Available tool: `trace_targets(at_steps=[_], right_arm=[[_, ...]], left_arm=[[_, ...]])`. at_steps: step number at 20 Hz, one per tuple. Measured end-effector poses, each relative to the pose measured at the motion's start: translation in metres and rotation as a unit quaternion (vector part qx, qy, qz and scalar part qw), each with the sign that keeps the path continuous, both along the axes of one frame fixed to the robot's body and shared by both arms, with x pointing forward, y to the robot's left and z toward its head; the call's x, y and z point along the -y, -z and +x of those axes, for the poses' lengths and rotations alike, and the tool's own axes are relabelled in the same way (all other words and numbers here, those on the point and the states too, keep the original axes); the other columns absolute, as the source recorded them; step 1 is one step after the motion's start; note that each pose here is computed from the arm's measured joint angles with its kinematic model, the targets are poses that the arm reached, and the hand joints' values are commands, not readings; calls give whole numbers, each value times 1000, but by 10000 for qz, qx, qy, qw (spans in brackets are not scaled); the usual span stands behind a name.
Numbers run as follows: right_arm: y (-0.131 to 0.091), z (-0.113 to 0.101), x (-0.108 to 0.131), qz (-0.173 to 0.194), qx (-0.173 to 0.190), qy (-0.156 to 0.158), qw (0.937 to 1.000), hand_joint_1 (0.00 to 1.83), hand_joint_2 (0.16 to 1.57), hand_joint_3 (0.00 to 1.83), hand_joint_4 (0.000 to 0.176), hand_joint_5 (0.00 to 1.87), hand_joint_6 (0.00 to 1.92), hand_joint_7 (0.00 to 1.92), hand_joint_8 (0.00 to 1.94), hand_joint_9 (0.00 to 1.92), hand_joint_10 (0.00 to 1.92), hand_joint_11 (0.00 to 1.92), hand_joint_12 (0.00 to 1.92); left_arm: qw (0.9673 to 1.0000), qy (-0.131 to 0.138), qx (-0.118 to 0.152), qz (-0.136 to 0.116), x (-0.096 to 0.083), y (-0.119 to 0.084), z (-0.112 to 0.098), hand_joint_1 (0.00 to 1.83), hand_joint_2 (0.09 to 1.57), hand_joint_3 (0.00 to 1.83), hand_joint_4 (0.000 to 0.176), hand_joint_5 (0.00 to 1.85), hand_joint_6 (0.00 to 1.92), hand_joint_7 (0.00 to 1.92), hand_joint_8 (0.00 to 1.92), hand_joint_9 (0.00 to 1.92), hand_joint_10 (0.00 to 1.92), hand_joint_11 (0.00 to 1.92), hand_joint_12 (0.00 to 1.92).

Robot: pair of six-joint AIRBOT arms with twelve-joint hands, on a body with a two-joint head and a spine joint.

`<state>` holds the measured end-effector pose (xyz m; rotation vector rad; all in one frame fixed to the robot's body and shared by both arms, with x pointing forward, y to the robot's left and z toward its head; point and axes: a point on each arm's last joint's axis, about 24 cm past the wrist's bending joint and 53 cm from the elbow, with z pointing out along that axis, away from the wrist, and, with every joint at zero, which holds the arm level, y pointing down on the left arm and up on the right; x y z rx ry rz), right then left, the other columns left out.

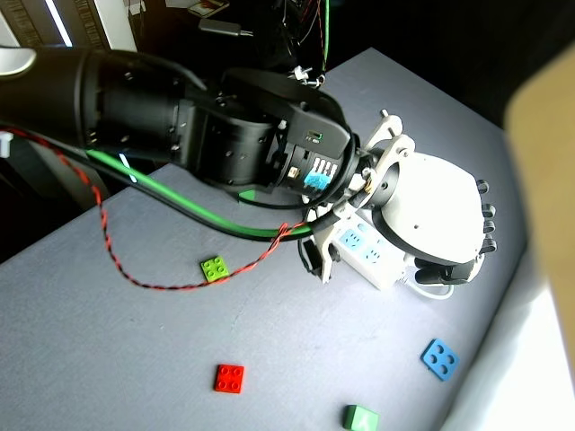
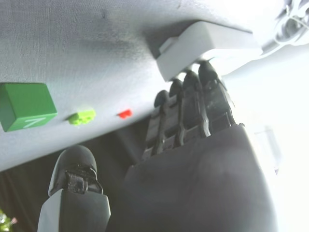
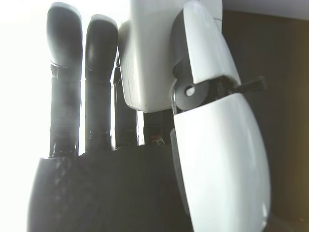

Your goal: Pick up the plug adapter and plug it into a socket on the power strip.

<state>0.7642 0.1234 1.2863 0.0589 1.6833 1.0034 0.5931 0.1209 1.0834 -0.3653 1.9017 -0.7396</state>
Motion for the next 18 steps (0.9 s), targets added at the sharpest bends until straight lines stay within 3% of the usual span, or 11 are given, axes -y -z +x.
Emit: trace_targets(at_steps=[3,6,13,18], right_arm=[[14,7,9,77,-365,449,9983,1367,1161,1,0,817,1076,836,1175,908,1352,886,1362],[28,7,13,52,-578,659,9961,1363,1171,0,0,811,1108,800,1215,898,1356,886,1348],[47,-3,1,440,-1149,601,9906,1362,1173,3,0,783,1137,804,1207,897,1367,896,1345],[57,-5,-2,439,-1235,564,9898,1364,1170,0,0,805,1094,814,1207,891,1373,882,1358]], left_arm=[[10000,-1,0,-2,0,0,0,0,1149,0,0,81,2,95,2,107,2,0,262],[10000,-1,0,-2,0,0,0,0,1147,0,0,77,0,96,1,105,2,0,249],[10000,-1,0,2,0,0,0,0,1144,0,0,52,0,73,0,89,0,0,211],[10000,0,-2,5,0,0,0,0,1150,1,0,70,4,94,4,105,3,0,249]])
